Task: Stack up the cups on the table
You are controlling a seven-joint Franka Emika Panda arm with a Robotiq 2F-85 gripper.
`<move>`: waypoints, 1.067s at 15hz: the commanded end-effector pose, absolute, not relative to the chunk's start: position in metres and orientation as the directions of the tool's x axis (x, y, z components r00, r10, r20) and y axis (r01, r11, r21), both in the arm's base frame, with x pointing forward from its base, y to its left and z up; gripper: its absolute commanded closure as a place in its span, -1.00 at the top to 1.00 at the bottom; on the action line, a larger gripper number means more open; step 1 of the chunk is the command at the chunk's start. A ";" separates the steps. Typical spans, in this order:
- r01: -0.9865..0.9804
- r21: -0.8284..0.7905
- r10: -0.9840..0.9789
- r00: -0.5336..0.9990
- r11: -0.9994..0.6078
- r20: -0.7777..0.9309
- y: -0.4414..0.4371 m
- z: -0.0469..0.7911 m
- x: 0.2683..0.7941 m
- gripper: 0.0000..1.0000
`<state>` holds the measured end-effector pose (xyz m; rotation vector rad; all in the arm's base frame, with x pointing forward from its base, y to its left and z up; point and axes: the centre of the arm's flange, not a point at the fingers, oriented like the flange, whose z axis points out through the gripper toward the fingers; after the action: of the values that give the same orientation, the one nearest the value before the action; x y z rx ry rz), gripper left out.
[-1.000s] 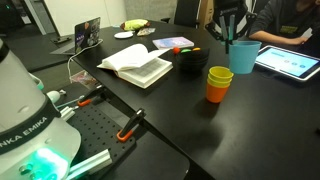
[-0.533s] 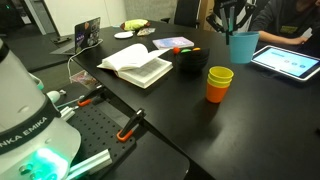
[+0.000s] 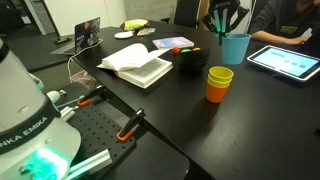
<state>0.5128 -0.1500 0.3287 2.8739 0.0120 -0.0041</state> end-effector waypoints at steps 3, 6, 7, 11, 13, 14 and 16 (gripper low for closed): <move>-0.033 0.238 -0.025 0.999 -0.971 0.037 -0.139 0.324 0.510 -0.94; -0.043 0.229 -0.032 0.998 -0.972 0.050 -0.137 0.314 0.506 -0.94; -0.044 0.230 -0.033 0.998 -0.972 0.053 -0.137 0.310 0.504 -0.94; -0.058 0.225 -0.046 0.997 -0.973 0.057 -0.138 0.297 0.496 -0.95; -0.062 0.221 -0.049 0.997 -0.973 0.064 -0.137 0.294 0.495 -0.95; -0.063 0.219 -0.050 0.997 -0.974 0.065 -0.137 0.291 0.494 -0.95; -0.062 0.221 -0.047 0.996 -0.973 0.073 -0.136 0.290 0.493 -0.40</move>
<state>0.4946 -0.1368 0.2902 2.9167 -0.0636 0.0455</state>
